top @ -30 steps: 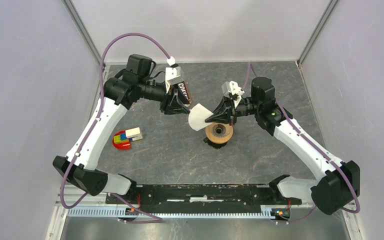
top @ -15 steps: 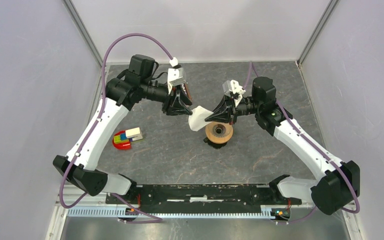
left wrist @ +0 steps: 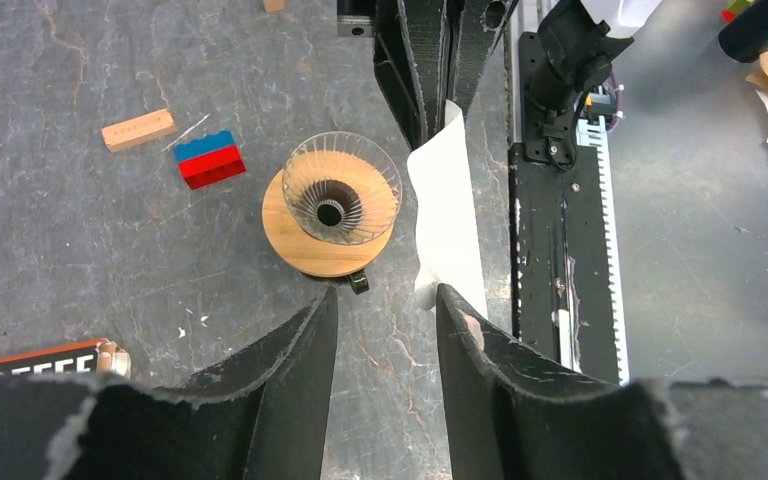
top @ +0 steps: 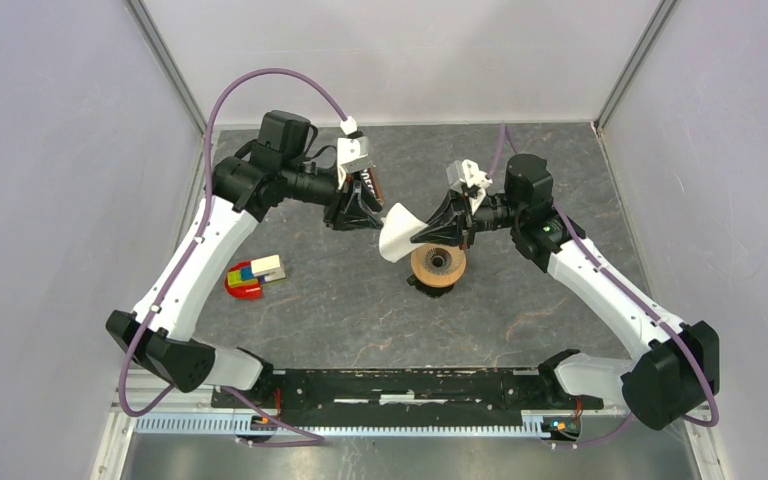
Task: Place the coffee filter in the dripper
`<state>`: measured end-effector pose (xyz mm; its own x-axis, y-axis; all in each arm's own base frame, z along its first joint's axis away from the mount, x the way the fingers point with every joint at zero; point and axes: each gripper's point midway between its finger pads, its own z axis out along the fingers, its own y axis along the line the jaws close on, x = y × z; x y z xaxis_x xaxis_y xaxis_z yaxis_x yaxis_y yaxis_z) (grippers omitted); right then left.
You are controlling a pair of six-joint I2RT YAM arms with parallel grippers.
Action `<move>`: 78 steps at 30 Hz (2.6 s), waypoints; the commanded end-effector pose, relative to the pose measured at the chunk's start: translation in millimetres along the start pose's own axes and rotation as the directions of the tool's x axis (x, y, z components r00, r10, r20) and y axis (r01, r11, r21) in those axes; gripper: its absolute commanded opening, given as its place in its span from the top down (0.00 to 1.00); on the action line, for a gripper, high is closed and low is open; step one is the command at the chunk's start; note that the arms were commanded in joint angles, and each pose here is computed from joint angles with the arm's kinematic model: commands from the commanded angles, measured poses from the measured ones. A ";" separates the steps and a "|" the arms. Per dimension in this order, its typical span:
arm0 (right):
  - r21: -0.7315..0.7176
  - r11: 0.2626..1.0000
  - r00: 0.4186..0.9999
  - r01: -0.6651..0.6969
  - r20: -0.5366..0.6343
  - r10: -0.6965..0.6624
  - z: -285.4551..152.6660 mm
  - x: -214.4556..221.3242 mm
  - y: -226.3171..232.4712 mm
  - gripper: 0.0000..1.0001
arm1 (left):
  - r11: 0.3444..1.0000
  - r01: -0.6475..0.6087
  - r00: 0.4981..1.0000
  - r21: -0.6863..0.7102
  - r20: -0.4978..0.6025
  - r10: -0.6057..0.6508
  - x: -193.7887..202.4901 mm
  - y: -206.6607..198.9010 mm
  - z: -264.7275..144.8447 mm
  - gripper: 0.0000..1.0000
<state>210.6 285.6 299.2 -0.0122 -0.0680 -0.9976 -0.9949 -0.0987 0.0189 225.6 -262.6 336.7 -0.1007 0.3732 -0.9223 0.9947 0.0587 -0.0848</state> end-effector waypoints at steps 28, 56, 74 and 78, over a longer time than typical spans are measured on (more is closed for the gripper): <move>0.047 0.999 0.999 -0.016 0.041 0.014 -0.4 -14.3 -8.7 1.00 | 0.984 0.069 0.995 0.162 0.065 -0.081 -8.9 -11.3 28.3 0.69; 0.756 0.645 0.986 0.110 -0.166 0.026 -25.1 -67.9 -131.3 0.15 | 0.485 0.705 0.709 -0.517 0.492 -0.506 -54.2 134.4 3.0 0.98; 0.741 0.653 0.977 0.157 -0.214 0.008 2.3 -70.7 -139.7 0.25 | 0.404 0.789 0.610 -0.463 0.514 -0.603 -43.6 132.6 19.8 0.98; 0.757 0.631 0.974 0.169 -0.225 0.009 -1.8 -69.6 -142.6 0.28 | 0.407 0.789 0.610 -0.460 0.516 -0.601 -44.7 129.8 17.5 0.98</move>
<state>347.2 306.0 342.9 -0.0485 -0.3084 -0.9500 -0.7420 0.6479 -0.1725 366.6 -287.3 344.6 -0.6555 -0.2375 -0.7169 0.3212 0.7714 -0.5493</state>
